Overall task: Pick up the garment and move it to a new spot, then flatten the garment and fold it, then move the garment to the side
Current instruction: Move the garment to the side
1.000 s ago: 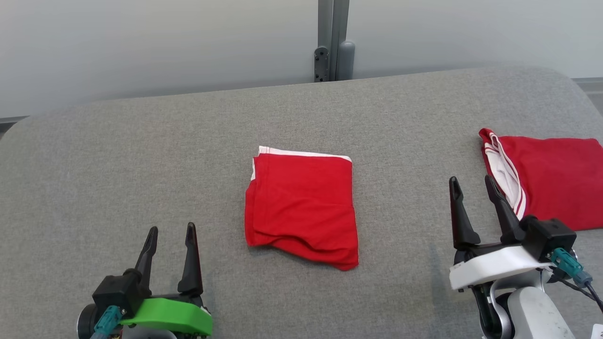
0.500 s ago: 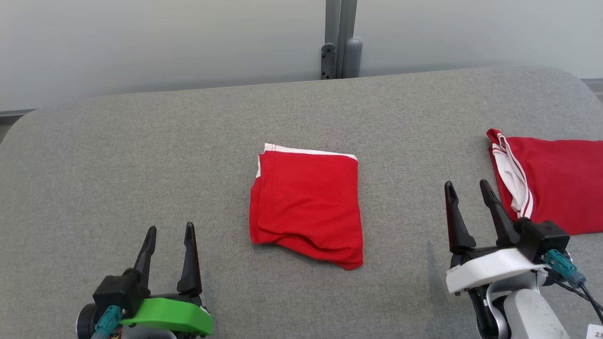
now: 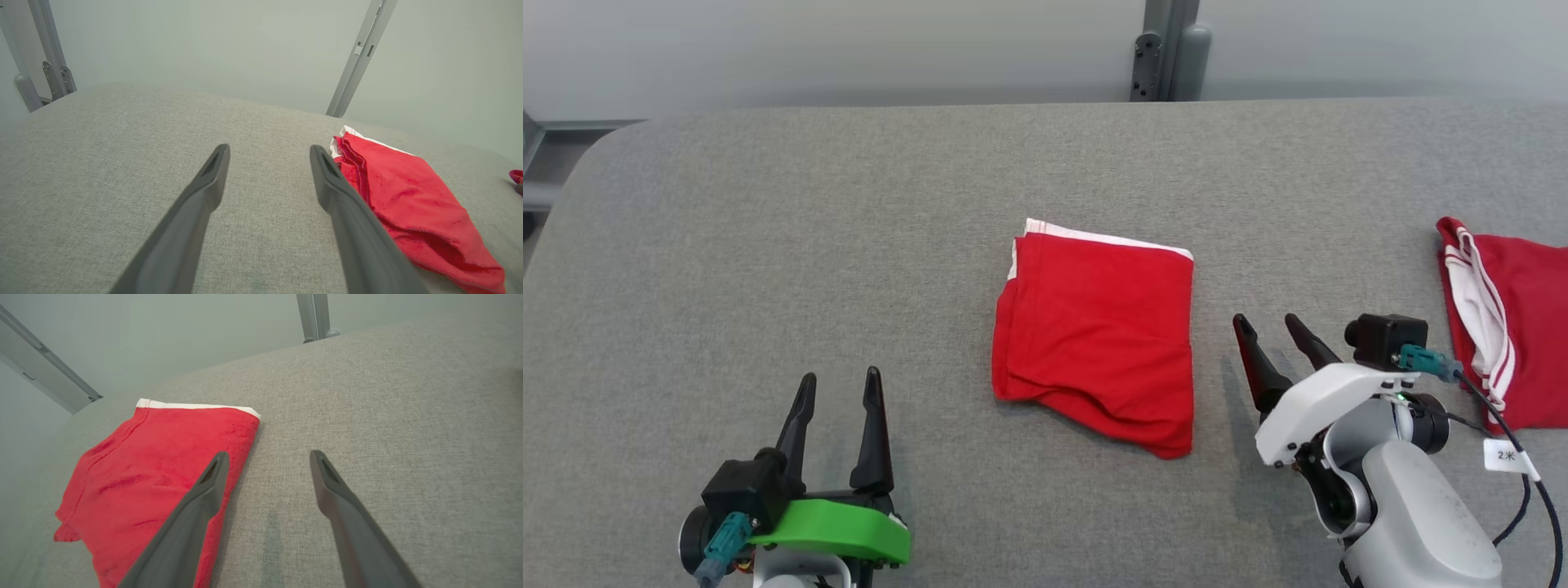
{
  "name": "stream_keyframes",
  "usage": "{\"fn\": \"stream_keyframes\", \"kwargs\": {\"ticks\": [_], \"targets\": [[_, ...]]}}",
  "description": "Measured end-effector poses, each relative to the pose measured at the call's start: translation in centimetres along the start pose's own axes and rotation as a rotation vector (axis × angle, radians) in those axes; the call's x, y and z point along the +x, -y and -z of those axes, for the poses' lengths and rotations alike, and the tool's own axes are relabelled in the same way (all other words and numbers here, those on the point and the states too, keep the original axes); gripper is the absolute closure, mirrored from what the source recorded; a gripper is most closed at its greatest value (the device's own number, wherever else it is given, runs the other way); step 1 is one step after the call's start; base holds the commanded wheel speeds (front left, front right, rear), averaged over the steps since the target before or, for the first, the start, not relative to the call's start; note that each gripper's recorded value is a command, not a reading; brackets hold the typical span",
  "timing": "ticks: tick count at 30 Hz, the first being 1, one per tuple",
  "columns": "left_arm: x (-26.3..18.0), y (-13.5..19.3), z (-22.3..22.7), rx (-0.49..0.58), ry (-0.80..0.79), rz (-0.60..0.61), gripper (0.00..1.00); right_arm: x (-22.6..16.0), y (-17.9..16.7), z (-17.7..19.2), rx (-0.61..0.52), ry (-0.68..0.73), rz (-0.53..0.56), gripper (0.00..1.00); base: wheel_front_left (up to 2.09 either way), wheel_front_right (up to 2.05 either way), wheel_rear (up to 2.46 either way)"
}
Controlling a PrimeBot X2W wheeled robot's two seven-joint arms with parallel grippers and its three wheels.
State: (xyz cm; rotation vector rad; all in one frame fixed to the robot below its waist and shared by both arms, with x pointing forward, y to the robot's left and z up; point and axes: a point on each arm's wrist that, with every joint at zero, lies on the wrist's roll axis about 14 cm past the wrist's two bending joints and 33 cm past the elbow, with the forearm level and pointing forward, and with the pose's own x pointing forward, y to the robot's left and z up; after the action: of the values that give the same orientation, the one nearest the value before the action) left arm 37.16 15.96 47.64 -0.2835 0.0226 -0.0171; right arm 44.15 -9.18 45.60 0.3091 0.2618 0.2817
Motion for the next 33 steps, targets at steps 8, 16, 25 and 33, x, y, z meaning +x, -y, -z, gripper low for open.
{"fn": "stream_keyframes", "kwargs": {"ticks": [8,16,25,33], "targets": [[-1.0,-2.5,0.5,-0.011,-0.015,-0.087,0.0,2.8,-1.9,4.6,0.047,-0.231,-0.066,0.0,0.0,0.0,0.0],[-2.1,-4.2,0.2,-0.009,-0.008,-0.145,0.0,3.5,-4.1,6.6,0.031,-0.322,-0.137,0.64,0.0,0.0,0.0],[-1.2,-2.7,0.5,-0.014,-0.014,-0.096,0.0,2.9,-3.8,4.3,-0.012,-0.25,-0.158,1.0,0.0,0.0,0.0],[1.0,0.9,1.6,-0.003,-0.042,0.029,0.0,0.7,0.6,0.8,-0.084,-0.159,-0.086,1.0,0.0,0.0,0.0]]}}
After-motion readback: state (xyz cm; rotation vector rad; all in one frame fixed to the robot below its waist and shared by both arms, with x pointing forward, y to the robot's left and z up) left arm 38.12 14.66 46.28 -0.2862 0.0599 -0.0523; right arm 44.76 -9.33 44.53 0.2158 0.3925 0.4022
